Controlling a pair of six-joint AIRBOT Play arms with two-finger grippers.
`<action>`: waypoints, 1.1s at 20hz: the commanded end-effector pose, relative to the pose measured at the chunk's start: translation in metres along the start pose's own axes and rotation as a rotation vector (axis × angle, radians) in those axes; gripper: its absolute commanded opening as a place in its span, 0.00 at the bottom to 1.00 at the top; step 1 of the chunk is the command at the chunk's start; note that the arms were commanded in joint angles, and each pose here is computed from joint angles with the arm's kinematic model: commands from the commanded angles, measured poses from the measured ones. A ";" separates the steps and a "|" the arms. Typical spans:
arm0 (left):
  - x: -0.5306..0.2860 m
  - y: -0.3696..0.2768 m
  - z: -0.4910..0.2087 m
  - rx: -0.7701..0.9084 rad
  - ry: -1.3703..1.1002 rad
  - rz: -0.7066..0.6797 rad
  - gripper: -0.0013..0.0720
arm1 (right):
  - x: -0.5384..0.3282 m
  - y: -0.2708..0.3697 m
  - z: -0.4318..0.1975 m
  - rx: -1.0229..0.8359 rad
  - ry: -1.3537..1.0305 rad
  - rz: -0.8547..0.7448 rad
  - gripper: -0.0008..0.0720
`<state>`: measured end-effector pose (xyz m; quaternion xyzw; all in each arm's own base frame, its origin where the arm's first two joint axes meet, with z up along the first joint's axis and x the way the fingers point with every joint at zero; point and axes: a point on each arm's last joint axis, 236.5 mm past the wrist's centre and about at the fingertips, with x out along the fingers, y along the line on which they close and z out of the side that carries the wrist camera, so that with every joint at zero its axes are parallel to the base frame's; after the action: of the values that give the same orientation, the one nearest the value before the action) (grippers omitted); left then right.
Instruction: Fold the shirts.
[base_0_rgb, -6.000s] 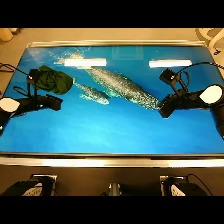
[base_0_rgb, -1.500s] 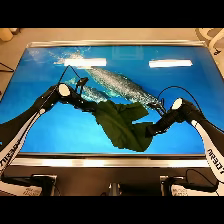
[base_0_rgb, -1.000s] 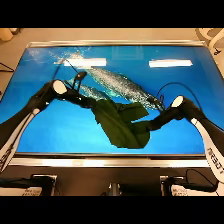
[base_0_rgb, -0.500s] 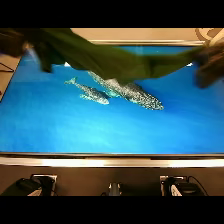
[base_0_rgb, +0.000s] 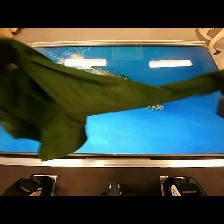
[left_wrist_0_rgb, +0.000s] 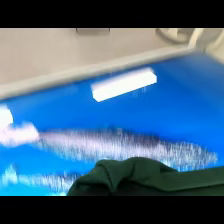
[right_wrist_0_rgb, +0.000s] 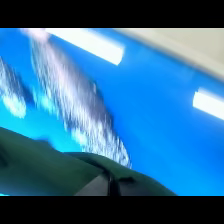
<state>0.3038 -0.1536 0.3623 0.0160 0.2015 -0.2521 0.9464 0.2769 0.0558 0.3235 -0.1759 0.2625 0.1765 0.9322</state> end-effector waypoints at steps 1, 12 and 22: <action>0.073 0.013 -0.093 -0.048 0.309 -0.002 0.04 | 0.069 -0.009 -0.061 0.021 0.322 0.080 0.03; 0.279 0.042 -0.263 -0.383 0.746 -0.049 0.71 | 0.344 0.003 -0.068 0.439 0.187 0.314 0.47; 0.138 0.116 -0.339 -0.658 1.086 0.008 0.94 | 0.212 0.037 -0.246 0.309 0.826 0.622 0.75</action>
<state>0.3958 -0.0874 0.0160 -0.1074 0.6707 -0.1358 0.7213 0.4067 0.0366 0.0332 -0.0293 0.5761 0.2714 0.7704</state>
